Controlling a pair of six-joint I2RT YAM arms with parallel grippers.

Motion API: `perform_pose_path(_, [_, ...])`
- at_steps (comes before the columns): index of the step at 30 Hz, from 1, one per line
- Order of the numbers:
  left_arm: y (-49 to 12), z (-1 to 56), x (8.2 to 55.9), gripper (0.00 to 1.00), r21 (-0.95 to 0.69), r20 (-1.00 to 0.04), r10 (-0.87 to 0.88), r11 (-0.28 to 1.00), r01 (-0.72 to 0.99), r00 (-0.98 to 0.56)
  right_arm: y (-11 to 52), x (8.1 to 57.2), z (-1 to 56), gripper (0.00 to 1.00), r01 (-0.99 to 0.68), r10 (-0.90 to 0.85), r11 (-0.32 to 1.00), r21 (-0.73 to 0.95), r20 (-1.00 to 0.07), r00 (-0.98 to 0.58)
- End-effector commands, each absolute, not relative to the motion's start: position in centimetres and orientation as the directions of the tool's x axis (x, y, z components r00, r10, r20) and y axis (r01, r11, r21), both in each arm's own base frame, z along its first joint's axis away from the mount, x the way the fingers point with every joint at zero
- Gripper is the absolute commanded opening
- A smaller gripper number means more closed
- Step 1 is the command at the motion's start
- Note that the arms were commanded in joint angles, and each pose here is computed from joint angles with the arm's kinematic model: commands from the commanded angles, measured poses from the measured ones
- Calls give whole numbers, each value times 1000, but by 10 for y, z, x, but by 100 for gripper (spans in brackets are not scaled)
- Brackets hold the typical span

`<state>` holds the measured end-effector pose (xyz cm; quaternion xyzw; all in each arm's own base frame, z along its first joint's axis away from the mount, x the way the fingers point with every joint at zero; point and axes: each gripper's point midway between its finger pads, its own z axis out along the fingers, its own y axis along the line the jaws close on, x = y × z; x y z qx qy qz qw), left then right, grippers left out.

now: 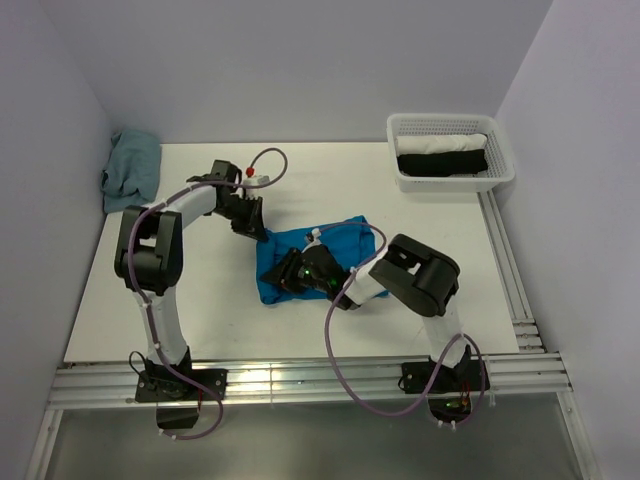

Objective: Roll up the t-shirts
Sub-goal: Roll the tshirt

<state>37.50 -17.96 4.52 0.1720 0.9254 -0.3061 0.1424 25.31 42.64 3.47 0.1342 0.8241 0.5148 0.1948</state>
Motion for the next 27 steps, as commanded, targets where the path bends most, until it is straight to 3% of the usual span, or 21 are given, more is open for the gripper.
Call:
perform_pose_path(1, [-178, 49, 389, 0, -392, -391, 256, 823, 412, -884, 411, 251, 35, 45, 10, 413, 531, 847, -249, -876])
perform_pose_path(8, [-181, 50, 394, 0, -278, -354, 280, 879, 387, -892, 408, 234, 37, 51, -32, 356, 635, 772, -329, -875])
perform_pose_path(17, [-184, 51, 396, 0, -201, -332, 328, 891, 406, -884, 411, 199, 33, 52, -50, 312, 653, 756, -328, -891])
perform_pose_path(27, [-191, 45, 394, 0, -160, -313, 367, 889, 430, -876, 399, 226, 97, 54, -144, 276, 768, 624, -526, -805])
